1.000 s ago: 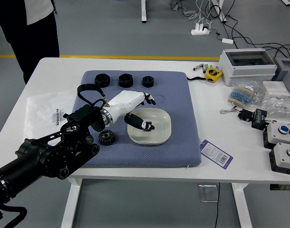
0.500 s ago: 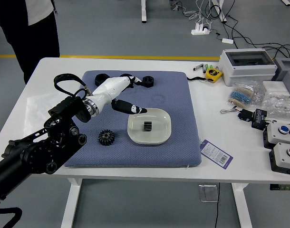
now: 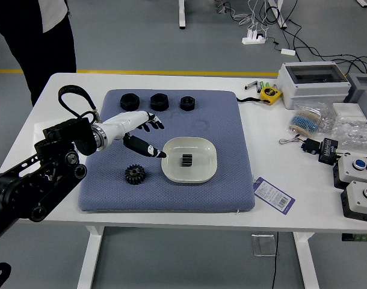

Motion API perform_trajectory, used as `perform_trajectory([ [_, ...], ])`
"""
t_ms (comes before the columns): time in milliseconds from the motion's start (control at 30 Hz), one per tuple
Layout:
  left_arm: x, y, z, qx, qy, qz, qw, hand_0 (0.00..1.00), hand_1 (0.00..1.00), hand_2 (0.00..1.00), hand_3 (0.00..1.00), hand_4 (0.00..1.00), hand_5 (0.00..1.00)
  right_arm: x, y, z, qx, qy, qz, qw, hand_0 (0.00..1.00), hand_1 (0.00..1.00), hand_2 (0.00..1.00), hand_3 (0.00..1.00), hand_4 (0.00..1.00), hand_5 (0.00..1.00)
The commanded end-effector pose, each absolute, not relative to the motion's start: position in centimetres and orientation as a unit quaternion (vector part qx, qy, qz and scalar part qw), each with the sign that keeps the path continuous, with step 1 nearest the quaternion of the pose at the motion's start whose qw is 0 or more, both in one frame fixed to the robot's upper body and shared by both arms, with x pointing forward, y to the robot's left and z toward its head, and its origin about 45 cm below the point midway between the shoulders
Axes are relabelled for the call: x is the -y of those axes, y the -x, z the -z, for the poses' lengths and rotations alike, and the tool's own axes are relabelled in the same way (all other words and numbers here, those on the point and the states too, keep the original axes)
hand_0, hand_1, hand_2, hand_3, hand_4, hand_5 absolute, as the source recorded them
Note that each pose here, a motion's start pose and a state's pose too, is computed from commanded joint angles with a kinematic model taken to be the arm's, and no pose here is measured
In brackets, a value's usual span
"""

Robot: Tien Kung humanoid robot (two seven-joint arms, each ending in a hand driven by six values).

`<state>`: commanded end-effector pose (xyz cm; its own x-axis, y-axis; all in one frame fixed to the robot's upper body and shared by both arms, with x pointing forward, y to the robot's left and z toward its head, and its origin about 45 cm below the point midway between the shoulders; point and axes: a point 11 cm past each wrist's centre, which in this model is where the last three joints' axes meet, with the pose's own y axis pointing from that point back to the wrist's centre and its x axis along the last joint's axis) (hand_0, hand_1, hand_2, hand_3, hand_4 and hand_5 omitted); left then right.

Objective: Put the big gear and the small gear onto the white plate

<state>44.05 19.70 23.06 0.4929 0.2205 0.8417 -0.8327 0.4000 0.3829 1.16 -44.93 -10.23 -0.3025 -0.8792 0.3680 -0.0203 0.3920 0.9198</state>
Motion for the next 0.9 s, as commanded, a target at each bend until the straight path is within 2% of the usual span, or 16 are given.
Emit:
perform_trajectory([
  [233,-21.7,-42.8,-21.1,0.359,-0.476,-0.311,0.74,0.678,0.698,0.749,0.739,0.998,0.402,44.9,-1.1,10.3,0.677,-0.331,0.441,0.488,0.7,0.676,0.753,0.624,0.836,0.742],
  [300,-22.1,-42.7,-20.7,0.358,-0.482,-0.309,0.738,0.682,0.712,0.759,0.75,0.998,0.366,44.9,-1.1,10.2,0.677,-0.331,0.441,0.488,0.7,0.676,0.754,0.625,0.835,0.742],
  [467,-23.1,-42.3,-19.7,0.355,-0.494,-0.305,0.732,0.682,0.712,0.759,0.75,0.998,0.366,44.9,-1.0,10.3,0.676,-0.331,0.441,0.488,0.7,0.676,0.754,0.625,0.835,0.742],
  [500,-23.2,-42.3,-19.6,0.355,-0.495,-0.305,0.732,0.67,0.709,0.759,0.762,0.998,0.274,44.8,-1.0,10.3,0.676,-0.331,0.441,0.488,0.7,0.675,0.754,0.624,0.835,0.739],
  [667,-23.4,-42.0,-19.0,0.356,-0.499,-0.3,0.731,0.67,0.709,0.759,0.762,0.998,0.274,44.8,-1.1,10.3,0.676,-0.332,0.441,0.489,0.7,0.675,0.754,0.624,0.835,0.739],
  [700,-23.4,-41.9,-18.9,0.356,-0.499,-0.299,0.731,0.664,0.702,0.755,0.744,0.998,0.206,44.8,-1.0,10.3,0.676,-0.332,0.441,0.489,0.7,0.675,0.754,0.624,0.835,0.74],
  [900,-22.8,-41.5,-18.3,0.36,-0.495,-0.289,0.736,0.645,0.683,0.74,0.729,0.998,0.212,44.8,-1.0,10.3,0.676,-0.331,0.442,0.488,0.7,0.675,0.755,0.623,0.835,0.739],
])
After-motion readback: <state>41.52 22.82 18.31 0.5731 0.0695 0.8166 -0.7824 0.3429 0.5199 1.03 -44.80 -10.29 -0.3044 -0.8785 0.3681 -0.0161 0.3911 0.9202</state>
